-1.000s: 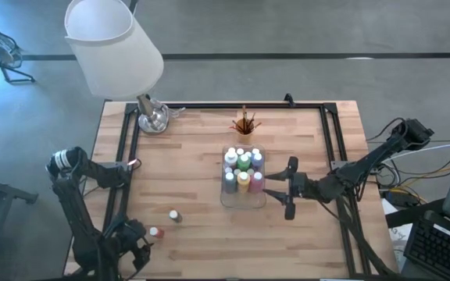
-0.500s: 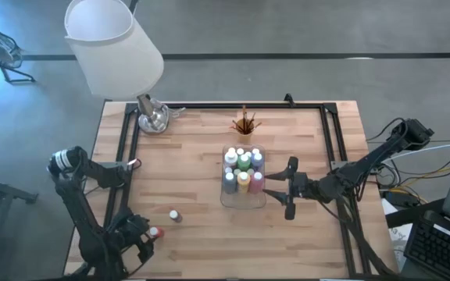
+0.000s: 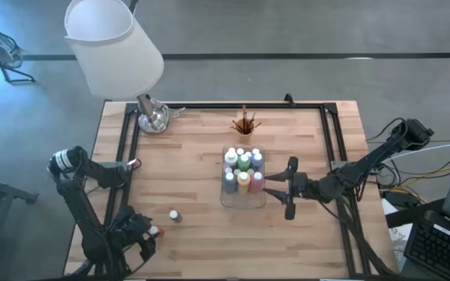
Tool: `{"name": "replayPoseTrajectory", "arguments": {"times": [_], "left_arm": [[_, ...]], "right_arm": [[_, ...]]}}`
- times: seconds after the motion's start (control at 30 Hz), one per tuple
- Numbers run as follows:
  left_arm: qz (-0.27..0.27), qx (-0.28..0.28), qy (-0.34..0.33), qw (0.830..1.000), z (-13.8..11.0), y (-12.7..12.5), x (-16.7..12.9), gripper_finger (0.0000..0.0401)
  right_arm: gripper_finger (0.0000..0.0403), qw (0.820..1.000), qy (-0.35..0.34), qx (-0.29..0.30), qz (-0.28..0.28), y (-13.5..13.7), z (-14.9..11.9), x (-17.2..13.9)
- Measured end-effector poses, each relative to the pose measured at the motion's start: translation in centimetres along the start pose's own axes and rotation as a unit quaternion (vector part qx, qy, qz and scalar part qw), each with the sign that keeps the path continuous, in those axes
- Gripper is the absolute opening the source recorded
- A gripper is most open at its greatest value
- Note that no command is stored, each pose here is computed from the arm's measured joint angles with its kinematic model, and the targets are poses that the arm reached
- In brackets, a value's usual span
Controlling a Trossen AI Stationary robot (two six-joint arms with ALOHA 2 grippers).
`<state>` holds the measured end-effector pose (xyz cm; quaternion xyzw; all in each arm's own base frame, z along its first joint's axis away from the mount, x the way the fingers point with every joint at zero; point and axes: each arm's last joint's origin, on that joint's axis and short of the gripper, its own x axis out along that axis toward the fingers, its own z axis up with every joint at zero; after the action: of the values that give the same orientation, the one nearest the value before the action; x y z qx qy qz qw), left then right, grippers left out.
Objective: Pick & Place Paint Supplies
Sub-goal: Put the small dark orange paint bottle into the transparent bin
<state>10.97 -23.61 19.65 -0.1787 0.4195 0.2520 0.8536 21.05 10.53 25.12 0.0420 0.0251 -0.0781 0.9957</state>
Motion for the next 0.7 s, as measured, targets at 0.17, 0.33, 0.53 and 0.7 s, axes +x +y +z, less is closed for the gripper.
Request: {"name": "replayPoseTrajectory", "arguments": {"times": [0.17, 0.33, 0.53, 0.7], "left_arm": [[-0.003, -0.001, 0.001, 1.0, 0.0, -0.1, 0.0, 0.0233], [-0.004, -0.001, 0.001, 1.0, 0.0, -0.1, 0.0, 0.0166], [-0.017, 0.011, 0.008, 1.0, 0.1, -0.5, -0.4, 0.012], [-0.036, 0.021, 0.016, 0.999, 0.6, -1.4, -1.4, 0.012]], "right_arm": [[0.0155, 1.0, 0.0, 0.0, 0.0, 0.0, 0.0, 0.0], [0.0144, 1.0, 0.0, 0.0, 0.0, 0.0, 0.0, 0.0], [0.0133, 1.0, 0.0, 0.0, 0.0, 0.0, 0.0, 0.0], [0.0126, 1.0, 0.0, -0.001, 0.0, 0.0, 0.0, 0.0]]}}
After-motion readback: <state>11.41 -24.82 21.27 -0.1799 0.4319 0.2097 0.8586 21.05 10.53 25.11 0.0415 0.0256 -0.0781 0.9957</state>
